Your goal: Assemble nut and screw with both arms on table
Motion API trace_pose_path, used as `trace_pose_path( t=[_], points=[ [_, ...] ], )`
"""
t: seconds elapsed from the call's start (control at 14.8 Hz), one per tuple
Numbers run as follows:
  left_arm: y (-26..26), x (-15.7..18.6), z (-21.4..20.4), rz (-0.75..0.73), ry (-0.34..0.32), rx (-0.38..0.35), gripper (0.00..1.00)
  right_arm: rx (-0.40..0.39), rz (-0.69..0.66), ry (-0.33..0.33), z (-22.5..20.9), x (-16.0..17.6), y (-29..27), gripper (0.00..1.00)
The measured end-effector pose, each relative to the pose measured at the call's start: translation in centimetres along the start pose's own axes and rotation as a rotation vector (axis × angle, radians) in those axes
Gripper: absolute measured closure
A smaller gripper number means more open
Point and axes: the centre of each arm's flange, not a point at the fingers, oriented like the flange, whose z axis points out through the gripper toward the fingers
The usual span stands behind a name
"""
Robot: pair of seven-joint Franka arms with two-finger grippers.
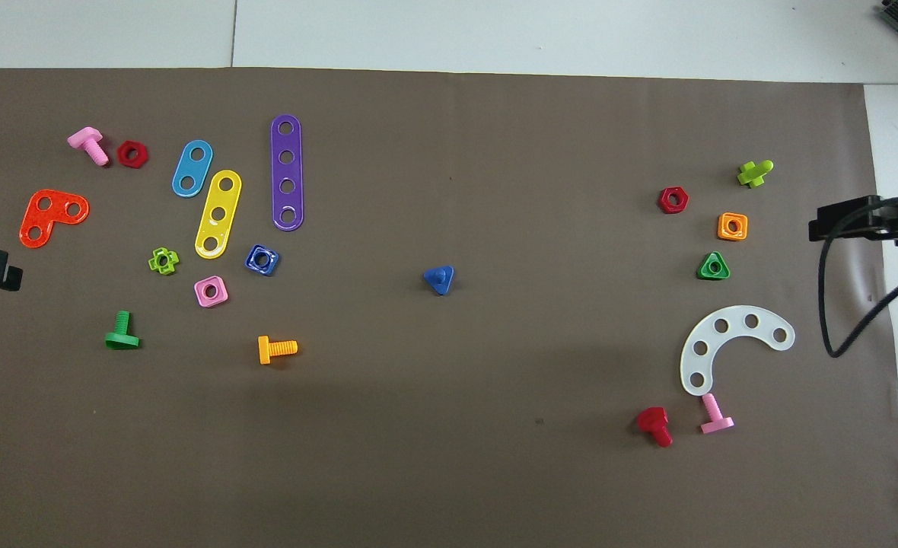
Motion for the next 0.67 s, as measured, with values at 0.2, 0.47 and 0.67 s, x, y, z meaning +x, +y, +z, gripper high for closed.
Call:
trace_pose_path(
  t=[0.2,0.47,0.67],
  points=[
    [0.0,0.0,0.0,0.0,0.0,0.0,0.0,0.0,0.005,-0.031,0.3,-0.5,1.5,0.0],
    [0.0,0.0,0.0,0.0,0.0,0.0,0.0,0.005,-0.003,-0.069,2.4,-0.8,1.0,0.0],
    [0.0,0.0,0.0,0.0,0.0,0.0,0.0,0.005,-0.01,-0.067,2.4,-0.8,0.7,0.0]
  ],
)
